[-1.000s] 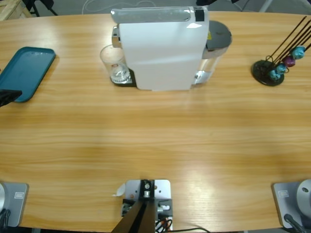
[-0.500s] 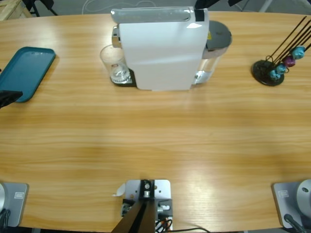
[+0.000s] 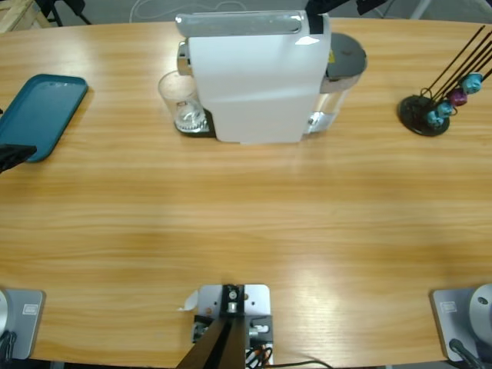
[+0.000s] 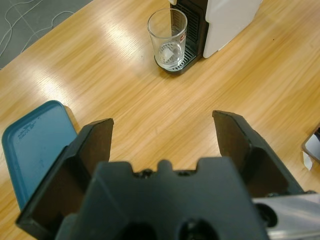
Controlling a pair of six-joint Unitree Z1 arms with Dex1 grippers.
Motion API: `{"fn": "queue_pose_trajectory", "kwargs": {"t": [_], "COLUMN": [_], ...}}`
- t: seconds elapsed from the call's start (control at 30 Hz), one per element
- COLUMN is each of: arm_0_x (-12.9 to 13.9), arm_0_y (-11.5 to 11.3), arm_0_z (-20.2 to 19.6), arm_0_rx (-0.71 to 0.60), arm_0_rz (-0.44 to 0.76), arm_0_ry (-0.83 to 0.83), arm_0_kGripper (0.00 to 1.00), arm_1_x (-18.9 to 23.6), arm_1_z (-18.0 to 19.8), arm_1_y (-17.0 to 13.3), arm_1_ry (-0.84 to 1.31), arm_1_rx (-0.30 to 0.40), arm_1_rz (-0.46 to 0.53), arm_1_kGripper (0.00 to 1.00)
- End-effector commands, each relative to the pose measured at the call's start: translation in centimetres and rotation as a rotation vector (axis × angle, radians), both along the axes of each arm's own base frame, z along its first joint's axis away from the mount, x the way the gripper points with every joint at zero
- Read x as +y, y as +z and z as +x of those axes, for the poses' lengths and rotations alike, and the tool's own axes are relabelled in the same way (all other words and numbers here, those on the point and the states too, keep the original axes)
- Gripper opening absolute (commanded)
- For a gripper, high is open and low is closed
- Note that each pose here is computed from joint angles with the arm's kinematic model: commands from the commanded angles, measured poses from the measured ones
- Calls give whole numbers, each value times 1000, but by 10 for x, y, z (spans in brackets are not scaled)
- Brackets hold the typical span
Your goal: Pour coffee
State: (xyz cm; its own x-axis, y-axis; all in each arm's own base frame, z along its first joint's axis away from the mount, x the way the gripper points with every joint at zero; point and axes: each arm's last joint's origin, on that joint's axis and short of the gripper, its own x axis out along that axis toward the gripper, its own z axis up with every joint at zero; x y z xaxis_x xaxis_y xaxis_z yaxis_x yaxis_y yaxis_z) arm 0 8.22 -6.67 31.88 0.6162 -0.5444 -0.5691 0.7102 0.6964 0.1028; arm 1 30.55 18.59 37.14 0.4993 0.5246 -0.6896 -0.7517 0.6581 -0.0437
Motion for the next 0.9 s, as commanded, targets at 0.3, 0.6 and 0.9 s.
{"fn": "queue_pose_trajectory", "kwargs": {"t": [0.3, 0.6, 0.9], "arm_0_x": [-3, -3, -4], "arm_0_y": [-13, -13, -14], "arm_0_z": [2, 3, 4], "arm_0_rx": [51, 55, 56], "arm_0_rz": [46, 50, 50], "arm_0_ry": [1, 1, 1], "arm_0_kGripper": [849, 849, 849], "arm_1_x": [-13, -12, -10], "arm_1_z": [-2, 0, 3], "arm_1_y": [1, 4, 4], "arm_1_ry": [-46, -44, -44], "arm_1_rx": [-4, -3, -4], "arm_1_rz": [-41, -51, -50], "arm_1_kGripper": [0, 0, 0]}}
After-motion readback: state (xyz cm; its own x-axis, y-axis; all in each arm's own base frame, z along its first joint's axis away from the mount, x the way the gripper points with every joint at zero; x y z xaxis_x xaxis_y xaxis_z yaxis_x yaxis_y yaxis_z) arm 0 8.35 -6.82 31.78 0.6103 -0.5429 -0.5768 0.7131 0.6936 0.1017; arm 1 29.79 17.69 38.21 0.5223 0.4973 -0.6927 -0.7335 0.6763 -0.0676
